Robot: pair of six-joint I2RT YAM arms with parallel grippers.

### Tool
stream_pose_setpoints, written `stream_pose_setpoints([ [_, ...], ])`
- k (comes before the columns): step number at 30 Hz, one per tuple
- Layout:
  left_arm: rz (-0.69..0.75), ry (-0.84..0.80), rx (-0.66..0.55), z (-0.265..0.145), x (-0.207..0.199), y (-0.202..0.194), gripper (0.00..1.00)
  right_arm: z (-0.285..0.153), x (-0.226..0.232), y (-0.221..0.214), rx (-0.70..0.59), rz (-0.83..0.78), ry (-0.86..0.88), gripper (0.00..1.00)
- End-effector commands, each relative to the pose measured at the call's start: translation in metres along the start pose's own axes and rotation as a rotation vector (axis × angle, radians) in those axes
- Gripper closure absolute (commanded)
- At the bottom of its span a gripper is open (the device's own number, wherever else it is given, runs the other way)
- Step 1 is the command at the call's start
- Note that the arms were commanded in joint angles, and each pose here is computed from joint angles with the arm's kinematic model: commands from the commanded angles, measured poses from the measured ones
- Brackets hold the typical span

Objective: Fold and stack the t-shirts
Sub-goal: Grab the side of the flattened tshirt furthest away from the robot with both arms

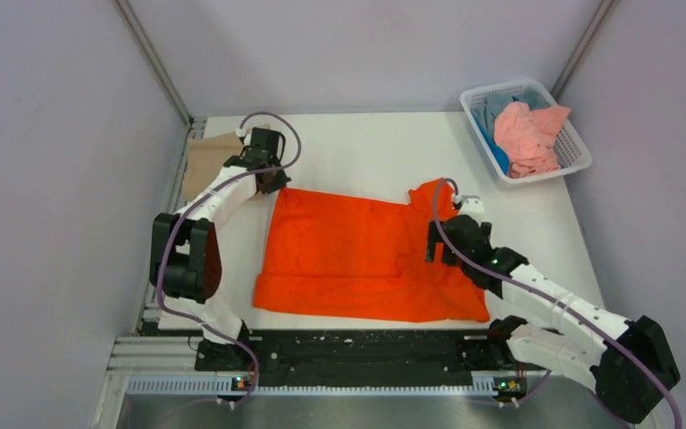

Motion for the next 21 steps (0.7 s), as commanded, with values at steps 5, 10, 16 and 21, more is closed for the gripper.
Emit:
stream_pose_setpoints([
  [5, 0.001, -0.01, -0.09, -0.011, 0.0, 0.017, 1.0, 0.008, 0.013, 0.056, -0.121, 0.076, -0.057, 0.01],
  [10, -0.004, -0.025, -0.059, -0.006, -0.002, 0.006, 1.0, 0.03, 0.004, 0.109, -0.179, 0.121, -0.134, 0.01],
  [16, -0.01, -0.033, -0.05, -0.004, -0.003, 0.002, 1.0, 0.08, 0.039, 0.158, -0.203, 0.013, -0.092, 0.02],
  [21, 0.0, -0.04, -0.052, -0.005, -0.003, 0.003, 1.0, 0.144, 0.038, 0.171, -0.107, -0.005, -0.175, 0.1],
])
Point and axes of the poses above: each gripper's point midway between its finger pads, its own z axis out along the fingers, its own x axis along the line the jaws close on, y = z × x, the point moved 2 cm from there along -z, back along the fingers, and after that the axes turned 9 degrees about z, right-handed, at the moved point
